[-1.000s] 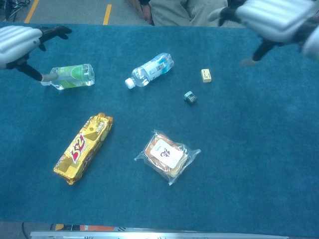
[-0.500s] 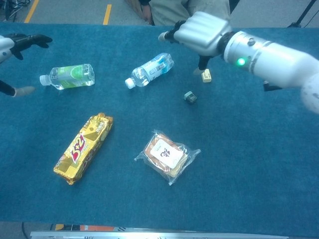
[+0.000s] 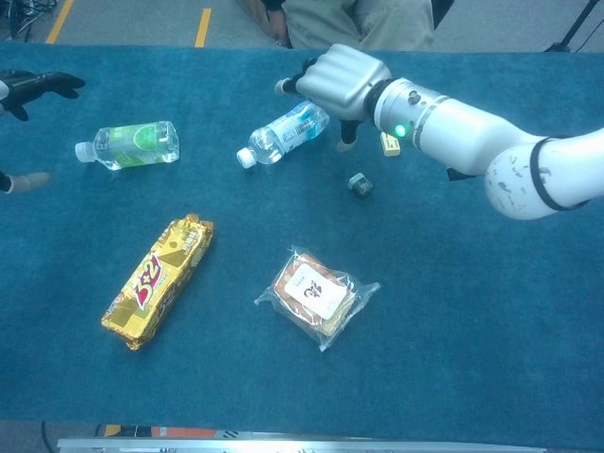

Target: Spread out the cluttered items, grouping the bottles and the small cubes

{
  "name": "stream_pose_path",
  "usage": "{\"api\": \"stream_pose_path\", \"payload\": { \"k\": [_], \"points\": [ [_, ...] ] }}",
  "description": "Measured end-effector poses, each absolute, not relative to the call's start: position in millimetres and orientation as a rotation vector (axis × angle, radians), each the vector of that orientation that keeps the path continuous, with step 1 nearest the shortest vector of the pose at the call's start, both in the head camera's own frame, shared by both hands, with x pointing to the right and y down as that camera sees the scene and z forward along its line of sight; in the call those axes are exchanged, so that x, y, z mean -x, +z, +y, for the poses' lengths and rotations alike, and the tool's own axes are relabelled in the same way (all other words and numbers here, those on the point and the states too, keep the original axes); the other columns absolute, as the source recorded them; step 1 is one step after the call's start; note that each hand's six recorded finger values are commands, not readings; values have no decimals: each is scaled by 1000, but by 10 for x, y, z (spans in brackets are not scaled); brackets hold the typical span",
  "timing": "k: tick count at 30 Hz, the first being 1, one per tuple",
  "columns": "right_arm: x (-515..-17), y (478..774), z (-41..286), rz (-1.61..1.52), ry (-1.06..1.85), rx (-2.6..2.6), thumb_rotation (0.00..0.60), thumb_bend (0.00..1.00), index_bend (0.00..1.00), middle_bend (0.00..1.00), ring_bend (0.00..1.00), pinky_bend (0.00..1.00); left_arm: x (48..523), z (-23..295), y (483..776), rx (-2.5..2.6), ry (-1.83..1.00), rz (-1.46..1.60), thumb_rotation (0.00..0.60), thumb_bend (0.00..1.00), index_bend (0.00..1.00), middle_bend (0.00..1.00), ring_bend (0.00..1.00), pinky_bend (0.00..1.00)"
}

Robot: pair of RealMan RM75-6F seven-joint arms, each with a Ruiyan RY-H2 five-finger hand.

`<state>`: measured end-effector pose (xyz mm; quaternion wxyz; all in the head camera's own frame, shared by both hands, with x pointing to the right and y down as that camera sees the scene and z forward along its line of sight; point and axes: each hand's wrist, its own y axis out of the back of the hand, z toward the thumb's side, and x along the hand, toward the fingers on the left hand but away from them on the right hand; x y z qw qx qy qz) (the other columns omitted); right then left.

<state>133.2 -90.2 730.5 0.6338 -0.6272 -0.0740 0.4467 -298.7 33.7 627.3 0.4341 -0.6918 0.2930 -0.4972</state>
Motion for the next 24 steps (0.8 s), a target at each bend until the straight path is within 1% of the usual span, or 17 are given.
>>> {"api": "stream_pose_path", "payload": {
  "k": [24],
  "points": [
    [-1047, 7579, -1057, -187, 1082, 1457, 600, 0, 125, 257, 170, 287, 3092, 358, 6287, 1726, -1266, 742, 600, 259, 0, 136, 110, 293]
  ]
}}
